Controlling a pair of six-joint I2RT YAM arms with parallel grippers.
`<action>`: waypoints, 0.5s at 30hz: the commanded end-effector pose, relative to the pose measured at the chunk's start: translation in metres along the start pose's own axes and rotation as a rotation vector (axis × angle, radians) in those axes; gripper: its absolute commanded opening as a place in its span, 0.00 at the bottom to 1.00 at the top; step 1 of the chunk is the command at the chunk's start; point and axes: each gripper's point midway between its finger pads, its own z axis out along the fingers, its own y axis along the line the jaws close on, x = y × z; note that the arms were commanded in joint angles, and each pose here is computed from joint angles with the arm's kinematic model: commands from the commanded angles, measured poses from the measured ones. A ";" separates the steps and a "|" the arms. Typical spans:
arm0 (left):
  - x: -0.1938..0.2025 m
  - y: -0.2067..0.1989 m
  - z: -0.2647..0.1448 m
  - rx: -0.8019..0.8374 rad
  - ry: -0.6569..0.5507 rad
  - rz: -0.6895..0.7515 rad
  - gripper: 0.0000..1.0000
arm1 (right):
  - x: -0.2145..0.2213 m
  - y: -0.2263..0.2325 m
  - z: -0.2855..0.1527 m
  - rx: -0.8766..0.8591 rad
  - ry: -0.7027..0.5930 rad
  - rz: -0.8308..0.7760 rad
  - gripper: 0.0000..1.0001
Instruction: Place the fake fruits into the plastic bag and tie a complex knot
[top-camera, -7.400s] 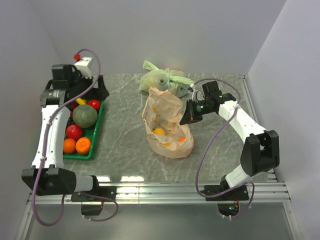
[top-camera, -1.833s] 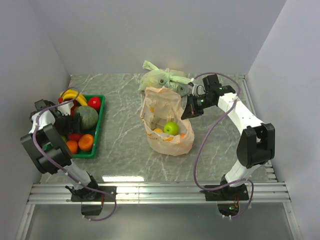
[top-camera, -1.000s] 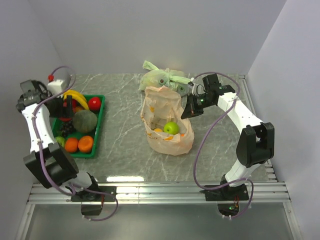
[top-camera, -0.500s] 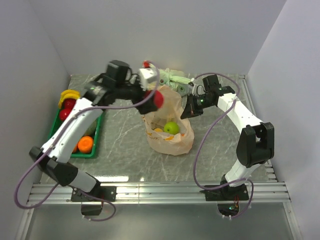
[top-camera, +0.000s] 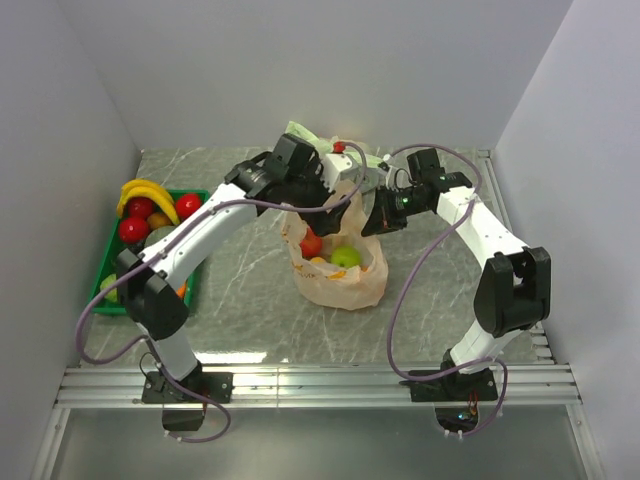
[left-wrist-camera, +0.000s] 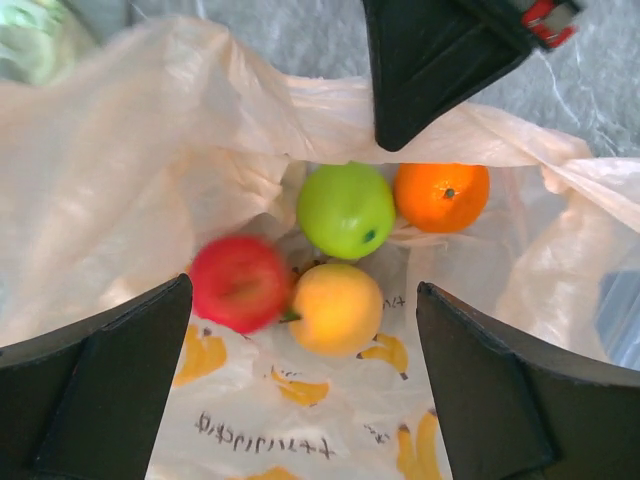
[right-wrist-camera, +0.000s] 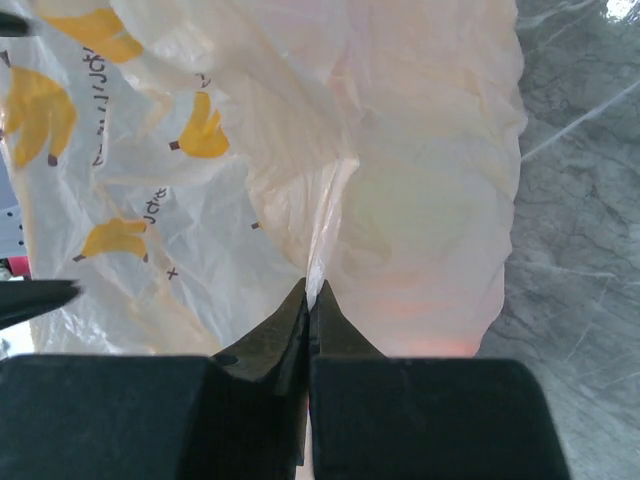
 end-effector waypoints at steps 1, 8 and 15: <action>-0.040 -0.005 -0.061 -0.079 -0.146 0.064 0.99 | -0.009 0.013 -0.015 -0.015 -0.052 -0.045 0.00; 0.000 0.069 -0.156 -0.308 -0.205 -0.193 0.99 | -0.011 0.010 -0.017 0.008 -0.060 -0.053 0.00; 0.152 0.161 -0.258 -0.672 -0.020 -0.493 0.96 | -0.012 0.006 -0.014 0.011 -0.041 -0.048 0.00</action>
